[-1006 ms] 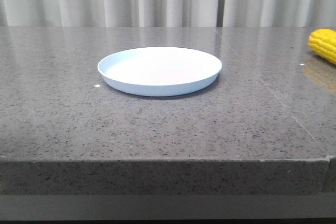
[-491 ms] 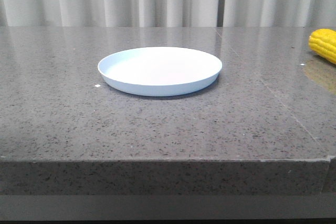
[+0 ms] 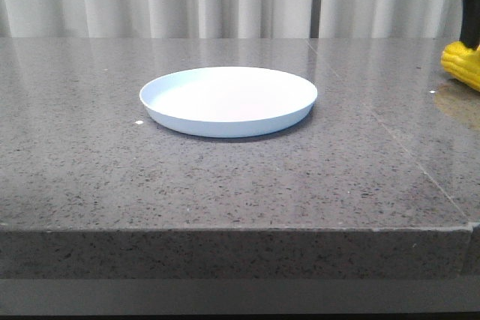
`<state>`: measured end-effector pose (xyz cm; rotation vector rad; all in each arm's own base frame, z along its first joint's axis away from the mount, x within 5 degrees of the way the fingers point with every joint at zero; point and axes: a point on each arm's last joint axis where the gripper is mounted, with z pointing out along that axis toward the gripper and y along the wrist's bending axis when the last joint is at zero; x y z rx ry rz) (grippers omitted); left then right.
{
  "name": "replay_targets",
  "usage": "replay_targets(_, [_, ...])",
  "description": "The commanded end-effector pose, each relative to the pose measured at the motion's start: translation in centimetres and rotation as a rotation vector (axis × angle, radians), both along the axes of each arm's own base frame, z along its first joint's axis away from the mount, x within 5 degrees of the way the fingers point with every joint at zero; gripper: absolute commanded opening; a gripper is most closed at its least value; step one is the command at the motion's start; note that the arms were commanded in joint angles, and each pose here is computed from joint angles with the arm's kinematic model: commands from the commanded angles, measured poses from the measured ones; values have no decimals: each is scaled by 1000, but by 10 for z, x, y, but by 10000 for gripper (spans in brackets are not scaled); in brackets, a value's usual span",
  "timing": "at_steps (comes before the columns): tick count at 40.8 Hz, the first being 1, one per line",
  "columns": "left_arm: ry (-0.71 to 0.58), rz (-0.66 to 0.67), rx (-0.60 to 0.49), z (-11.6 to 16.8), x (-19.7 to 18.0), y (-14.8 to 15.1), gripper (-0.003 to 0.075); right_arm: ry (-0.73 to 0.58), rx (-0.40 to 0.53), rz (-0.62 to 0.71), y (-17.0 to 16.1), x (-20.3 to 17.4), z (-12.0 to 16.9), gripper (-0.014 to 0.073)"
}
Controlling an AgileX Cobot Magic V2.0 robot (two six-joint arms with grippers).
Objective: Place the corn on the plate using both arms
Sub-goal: 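Close the right gripper on the corn and lift it, then carry the corn with the right gripper over the plate and lower it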
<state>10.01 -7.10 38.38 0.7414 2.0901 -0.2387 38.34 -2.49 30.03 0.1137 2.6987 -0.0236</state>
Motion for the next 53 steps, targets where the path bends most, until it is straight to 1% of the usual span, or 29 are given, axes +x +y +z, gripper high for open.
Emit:
replay_targets(1, [-64,-8,-56,12,0,-2,473,-64,-12,4,-3,7,13,625])
replay_targets(3, [-64,-8,-56,12,0,-2,473,-52,-13,8,-3,10,8,619])
replay_targets(5, [-64,-8,-56,12,0,-2,473,-45,-16,16,-3,12,5,591])
replay_targets(9, [-64,-8,-56,12,0,-2,473,-36,-13,33,-2,13,2,412])
replay_targets(10, [-64,-8,-56,12,0,-2,473,-38,-6,32,-2,13,2,349])
replay_targets(13, [-64,-8,-56,12,0,-2,473,-49,3,33,-1,12,4,244])
replay_targets(14, [-64,-8,-56,12,0,-2,473,-51,4,34,-1,12,5,237])
replay_targets(20, [-64,-8,-56,12,0,-2,473,-72,5,36,0,8,13,280])
replay_targets(23, [-64,-8,-56,12,0,-2,473,-99,15,41,2,3,23,283])
replay_targets(26, [-64,-8,-56,12,0,-2,473,-140,35,78,12,-4,38,283])
replay_targets(32, [-64,-8,-56,12,0,-2,473,-250,81,238,49,-28,76,281])
replay_targets(35, [-64,-8,-56,12,0,-2,473,-295,109,309,71,-41,91,281])
replay_targets(39, [-64,-8,-56,12,0,-2,473,-336,147,400,103,-56,104,281])
replay_targets(44, [-64,-8,-56,12,0,-2,473,-338,169,525,142,-70,107,281])
replay_targets(48, [-64,-8,-56,12,0,-2,473,-320,183,615,173,-77,101,281])
replay_targets(53, [-64,-8,-56,12,0,-2,473,-297,192,677,200,-75,90,281])
